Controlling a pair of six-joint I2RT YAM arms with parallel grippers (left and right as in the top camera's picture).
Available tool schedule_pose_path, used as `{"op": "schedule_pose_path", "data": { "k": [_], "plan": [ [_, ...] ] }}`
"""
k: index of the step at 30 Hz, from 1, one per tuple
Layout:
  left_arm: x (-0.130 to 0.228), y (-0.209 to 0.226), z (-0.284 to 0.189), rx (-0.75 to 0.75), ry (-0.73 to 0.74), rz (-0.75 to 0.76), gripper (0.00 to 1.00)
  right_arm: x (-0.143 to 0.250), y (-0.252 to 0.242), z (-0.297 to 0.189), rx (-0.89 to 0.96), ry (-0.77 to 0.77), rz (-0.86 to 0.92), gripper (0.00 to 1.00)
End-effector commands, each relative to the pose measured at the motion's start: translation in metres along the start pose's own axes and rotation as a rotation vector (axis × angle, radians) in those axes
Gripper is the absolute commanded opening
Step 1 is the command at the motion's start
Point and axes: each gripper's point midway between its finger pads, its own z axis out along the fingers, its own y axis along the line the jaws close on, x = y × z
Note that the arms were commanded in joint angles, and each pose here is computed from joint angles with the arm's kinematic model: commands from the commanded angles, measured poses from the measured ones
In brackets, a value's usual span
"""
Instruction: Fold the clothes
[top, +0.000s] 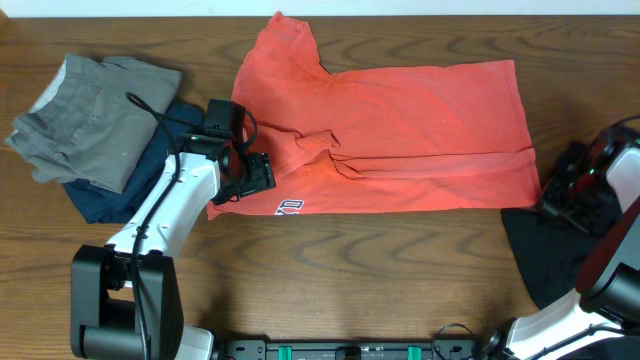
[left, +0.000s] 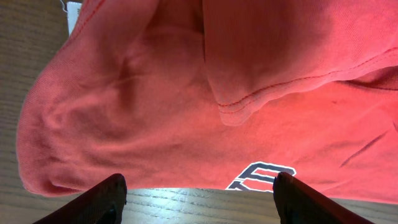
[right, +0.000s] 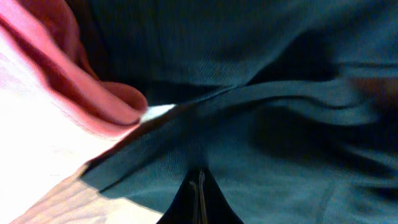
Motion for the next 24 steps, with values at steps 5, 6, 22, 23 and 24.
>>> {"op": "schedule_pose_path", "data": {
  "k": [5, 6, 22, 23, 24],
  "plan": [
    [0.004, 0.004, 0.004, -0.013, 0.016, 0.015, 0.77, -0.012, -0.023, 0.012, 0.075, -0.073, 0.051, 0.01],
    [0.004, 0.004, 0.004, -0.013, 0.017, 0.015, 0.77, -0.018, -0.030, 0.011, 0.104, -0.099, 0.065, 0.01],
    [0.013, 0.008, 0.003, -0.029, 0.052, 0.010, 0.77, -0.104, -0.102, -0.068, 0.092, -0.400, 0.362, 0.08],
    [0.013, 0.008, 0.003, -0.029, 0.052, 0.010, 0.77, -0.107, -0.097, -0.076, 0.069, -0.403, 0.353, 0.08],
    [0.013, 0.008, 0.003, -0.029, 0.052, 0.011, 0.77, -0.109, -0.089, -0.084, 0.038, -0.403, 0.341, 0.08]
  ]
}}
